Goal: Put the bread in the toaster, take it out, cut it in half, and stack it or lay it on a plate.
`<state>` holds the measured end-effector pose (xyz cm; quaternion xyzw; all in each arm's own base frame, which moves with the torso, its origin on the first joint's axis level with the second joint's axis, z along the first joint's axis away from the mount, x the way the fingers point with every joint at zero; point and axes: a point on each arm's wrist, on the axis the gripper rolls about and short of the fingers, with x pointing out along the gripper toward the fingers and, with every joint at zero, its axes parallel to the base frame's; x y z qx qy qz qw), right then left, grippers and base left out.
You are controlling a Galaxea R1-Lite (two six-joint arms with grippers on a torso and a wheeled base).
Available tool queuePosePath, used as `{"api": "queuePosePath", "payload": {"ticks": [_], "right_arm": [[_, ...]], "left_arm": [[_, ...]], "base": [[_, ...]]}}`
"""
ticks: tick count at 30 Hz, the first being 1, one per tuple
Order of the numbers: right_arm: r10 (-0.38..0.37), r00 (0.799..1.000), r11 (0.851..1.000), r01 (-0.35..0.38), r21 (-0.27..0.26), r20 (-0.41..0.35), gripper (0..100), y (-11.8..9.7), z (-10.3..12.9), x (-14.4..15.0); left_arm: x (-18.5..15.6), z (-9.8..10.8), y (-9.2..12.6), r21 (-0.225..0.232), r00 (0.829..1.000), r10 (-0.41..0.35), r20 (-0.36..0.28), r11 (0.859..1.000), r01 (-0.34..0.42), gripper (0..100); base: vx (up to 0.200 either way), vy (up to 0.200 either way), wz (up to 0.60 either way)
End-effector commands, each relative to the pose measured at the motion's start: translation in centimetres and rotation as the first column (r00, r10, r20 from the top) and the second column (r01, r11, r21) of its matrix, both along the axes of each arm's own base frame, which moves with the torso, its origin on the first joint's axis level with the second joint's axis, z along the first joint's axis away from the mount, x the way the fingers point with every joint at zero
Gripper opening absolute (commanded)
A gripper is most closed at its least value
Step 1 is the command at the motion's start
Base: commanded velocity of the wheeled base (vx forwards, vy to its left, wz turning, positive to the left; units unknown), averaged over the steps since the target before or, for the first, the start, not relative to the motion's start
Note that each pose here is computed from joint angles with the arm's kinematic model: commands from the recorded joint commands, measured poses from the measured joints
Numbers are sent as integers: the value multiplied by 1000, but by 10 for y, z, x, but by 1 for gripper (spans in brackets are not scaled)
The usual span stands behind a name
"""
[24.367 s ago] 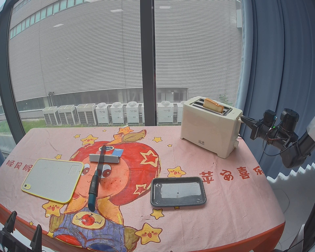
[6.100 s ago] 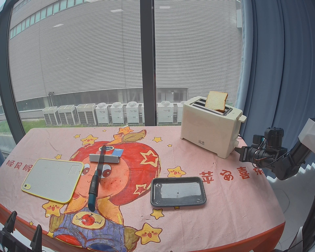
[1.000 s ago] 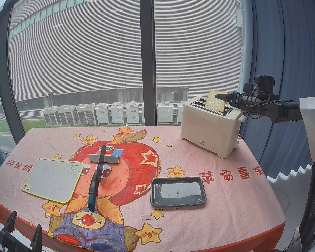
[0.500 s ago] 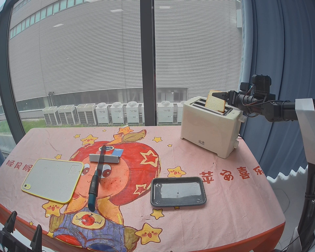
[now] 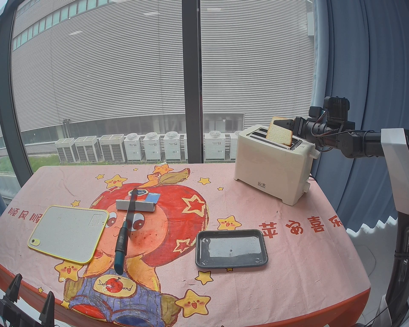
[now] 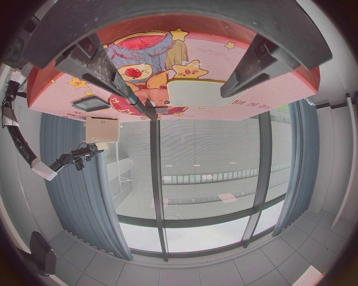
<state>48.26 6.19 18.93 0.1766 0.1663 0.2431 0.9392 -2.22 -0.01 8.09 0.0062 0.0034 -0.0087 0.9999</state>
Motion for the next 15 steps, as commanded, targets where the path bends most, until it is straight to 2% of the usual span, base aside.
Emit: {"api": "queuePosePath", "payload": {"ticks": [1,15], "right_arm": [[-5,1000,1000,5,-1,-3,0,-3,-1,0],[-1,1000,1000,1,-3,-3,0,-1,1,-3]], "left_arm": [[1,-4,0,0,1000,1,-16,1000,-1,100],[1,-4,0,0,1000,1,-16,1000,-1,100]], "base": [[0,0,0],[0,0,0]]}}
